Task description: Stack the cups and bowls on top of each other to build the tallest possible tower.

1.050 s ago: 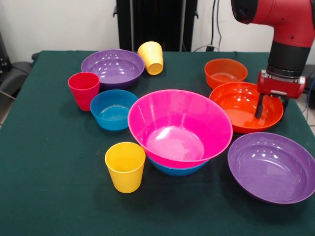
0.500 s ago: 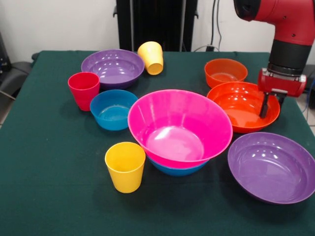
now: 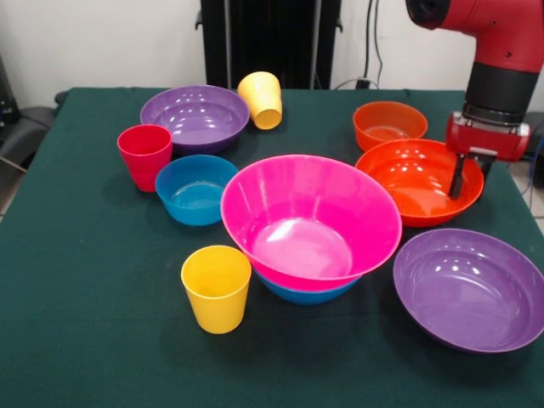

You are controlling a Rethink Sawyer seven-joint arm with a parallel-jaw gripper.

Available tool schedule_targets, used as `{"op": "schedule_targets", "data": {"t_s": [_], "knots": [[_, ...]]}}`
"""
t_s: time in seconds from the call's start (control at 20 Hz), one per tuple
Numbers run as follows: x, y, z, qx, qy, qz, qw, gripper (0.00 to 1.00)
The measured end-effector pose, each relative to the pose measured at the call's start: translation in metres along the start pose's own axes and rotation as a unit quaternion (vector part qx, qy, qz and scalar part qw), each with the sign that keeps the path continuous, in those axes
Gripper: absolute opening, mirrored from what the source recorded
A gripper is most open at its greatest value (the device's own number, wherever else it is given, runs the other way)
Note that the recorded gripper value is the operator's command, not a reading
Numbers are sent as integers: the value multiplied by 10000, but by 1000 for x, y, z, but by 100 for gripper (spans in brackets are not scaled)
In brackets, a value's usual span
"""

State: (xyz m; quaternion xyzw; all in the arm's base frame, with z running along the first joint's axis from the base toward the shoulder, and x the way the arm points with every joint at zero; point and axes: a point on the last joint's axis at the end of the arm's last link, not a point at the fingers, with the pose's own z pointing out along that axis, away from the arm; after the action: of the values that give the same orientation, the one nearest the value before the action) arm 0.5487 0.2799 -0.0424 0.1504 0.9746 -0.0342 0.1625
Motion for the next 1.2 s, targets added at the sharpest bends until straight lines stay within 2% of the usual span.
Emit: {"op": "schedule_targets", "data": {"t_s": [0.25,0.3,0.4,0.45,0.7,0.8,0.9,0.95,1.1,1.2], "knots": [[4,1,-27,42,157,39,9999,0],[4,2,-42,51,235,63,9997,0],[4,4,-51,56,289,82,9995,0],[3,5,-66,62,379,123,9992,0],[0,7,-90,40,523,259,9983,0],[-3,9,-107,6,613,368,9974,0],[-3,10,-114,-9,648,403,9971,0],[-5,11,-125,-35,705,461,9964,0],[-7,11,-137,-45,789,527,9955,0],[-10,12,-154,-51,930,590,9939,0]]}}
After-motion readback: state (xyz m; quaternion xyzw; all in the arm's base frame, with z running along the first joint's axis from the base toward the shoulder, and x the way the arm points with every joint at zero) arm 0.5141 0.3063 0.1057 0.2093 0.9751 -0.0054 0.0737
